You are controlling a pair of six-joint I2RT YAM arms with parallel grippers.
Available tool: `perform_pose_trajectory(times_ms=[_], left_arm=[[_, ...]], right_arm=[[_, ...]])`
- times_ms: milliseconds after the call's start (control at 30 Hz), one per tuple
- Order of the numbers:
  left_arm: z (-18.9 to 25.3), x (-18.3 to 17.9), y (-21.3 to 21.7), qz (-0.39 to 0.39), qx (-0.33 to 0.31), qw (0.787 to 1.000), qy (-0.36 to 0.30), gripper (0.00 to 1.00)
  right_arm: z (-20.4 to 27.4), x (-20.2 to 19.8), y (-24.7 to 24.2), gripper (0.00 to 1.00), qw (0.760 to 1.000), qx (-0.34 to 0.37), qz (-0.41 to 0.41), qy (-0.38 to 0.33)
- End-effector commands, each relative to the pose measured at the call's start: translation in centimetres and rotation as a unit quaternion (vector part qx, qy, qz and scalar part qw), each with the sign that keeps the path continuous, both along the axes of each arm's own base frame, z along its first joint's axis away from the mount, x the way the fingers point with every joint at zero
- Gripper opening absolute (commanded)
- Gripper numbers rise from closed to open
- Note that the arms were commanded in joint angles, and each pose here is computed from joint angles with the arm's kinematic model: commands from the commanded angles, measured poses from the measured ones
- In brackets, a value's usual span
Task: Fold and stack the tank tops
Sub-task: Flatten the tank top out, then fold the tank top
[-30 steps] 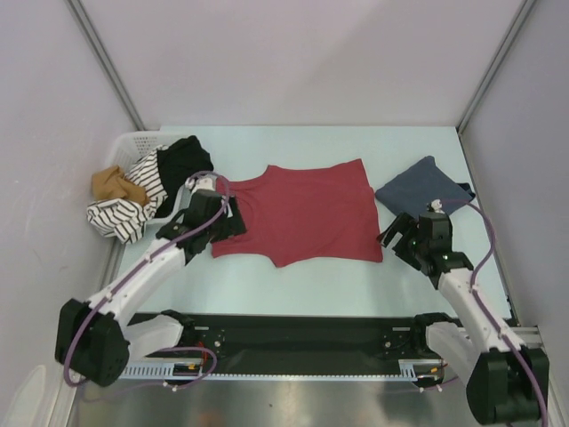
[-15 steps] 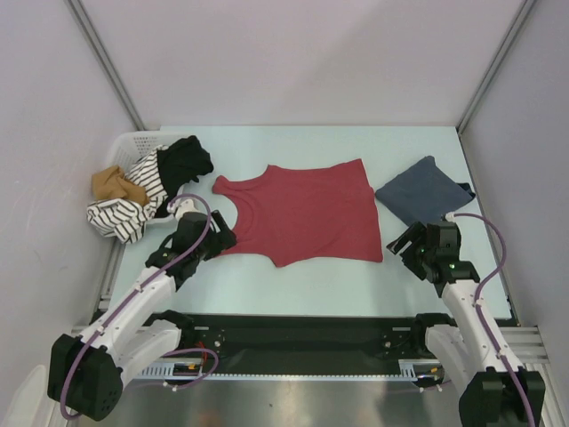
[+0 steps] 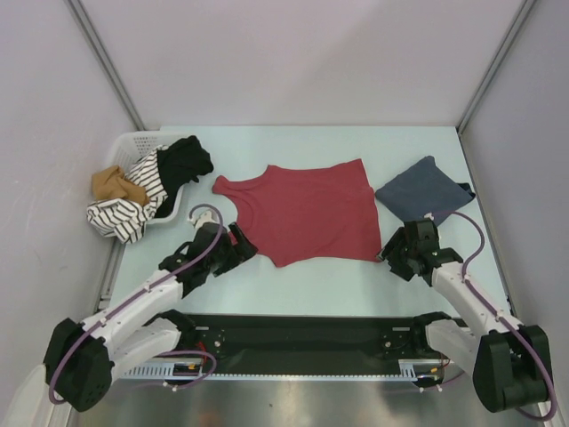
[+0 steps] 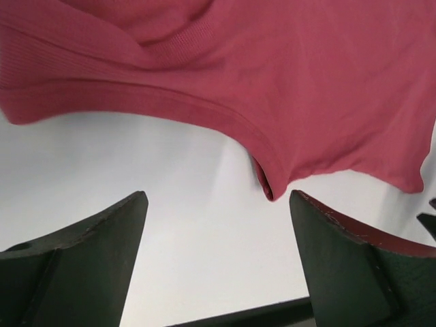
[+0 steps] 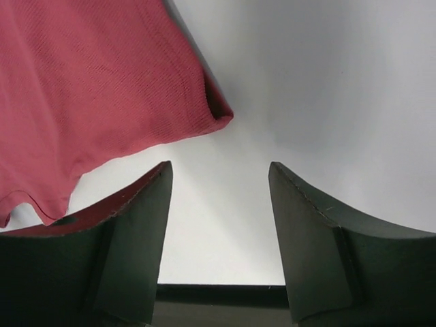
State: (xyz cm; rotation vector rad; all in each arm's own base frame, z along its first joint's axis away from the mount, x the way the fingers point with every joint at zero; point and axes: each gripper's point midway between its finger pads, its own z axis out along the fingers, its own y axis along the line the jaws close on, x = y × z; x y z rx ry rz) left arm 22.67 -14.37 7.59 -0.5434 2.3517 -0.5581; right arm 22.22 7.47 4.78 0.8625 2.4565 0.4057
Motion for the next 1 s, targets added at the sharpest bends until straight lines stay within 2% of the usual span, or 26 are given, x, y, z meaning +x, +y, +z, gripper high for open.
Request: perform_pose_trajectory(times_ms=[0,200,267,533,633,700,733,767,800,900,967], left_arm=[[0.0,-0.3,-2.7,-0.002,-0.044,0.999,0.01,0.91],[-0.7,-1.1,-5.8,-0.03,-0.051,0.998,0.027,0.88],[-1.1,-1.1,-6.3,-0.033,-0.048,0.998,0.031,0.86],[-2.4,-1.3,-8.1,-0.047,-0.038,0.997,0.05,0.81],[-2.8,-1.2,-8.6,-0.048,-0.036,0.997,0.055,0.79],[-3.0,-1.0,-9.0,-0.046,-0.043,0.996,0.055,0.75],[-3.0,-0.9,-9.2,-0.047,-0.045,0.996,0.056,0.74],[-3.0,-0.9,-9.4,-0.048,-0.047,0.996,0.057,0.72],[-2.7,-0.7,-9.9,-0.052,-0.053,0.996,0.056,0.72],[-2.6,-0.6,-10.7,-0.056,-0.051,0.996,0.056,0.7],[-3.0,-0.6,-11.1,-0.058,-0.048,0.995,0.062,0.66]], right_arm=[[1.1,2.5,-0.5,0.62,0.999,-0.011,-0.033,-0.026],[-0.1,3.6,-0.1,0.55,0.999,-0.008,-0.042,-0.007],[-0.2,4.0,0.2,0.5,0.999,-0.005,-0.042,-0.012],[-1.1,5.1,0.2,0.43,0.998,-0.021,-0.062,-0.005],[-1.5,5.4,0.3,0.37,0.998,-0.024,-0.062,-0.001],[-1.7,5.5,0.5,0.21,0.998,-0.025,-0.058,0.0],[-1.7,5.5,0.6,0.2,0.998,-0.025,-0.058,0.0],[-1.8,5.4,0.7,0.13,0.998,-0.027,-0.056,0.003],[-1.9,5.3,0.7,0.1,0.998,-0.029,-0.056,0.004],[-1.7,5.1,0.8,0.03,0.998,-0.038,-0.054,0.001],[-1.7,4.9,0.8,0.0,0.998,-0.041,-0.052,0.002]])
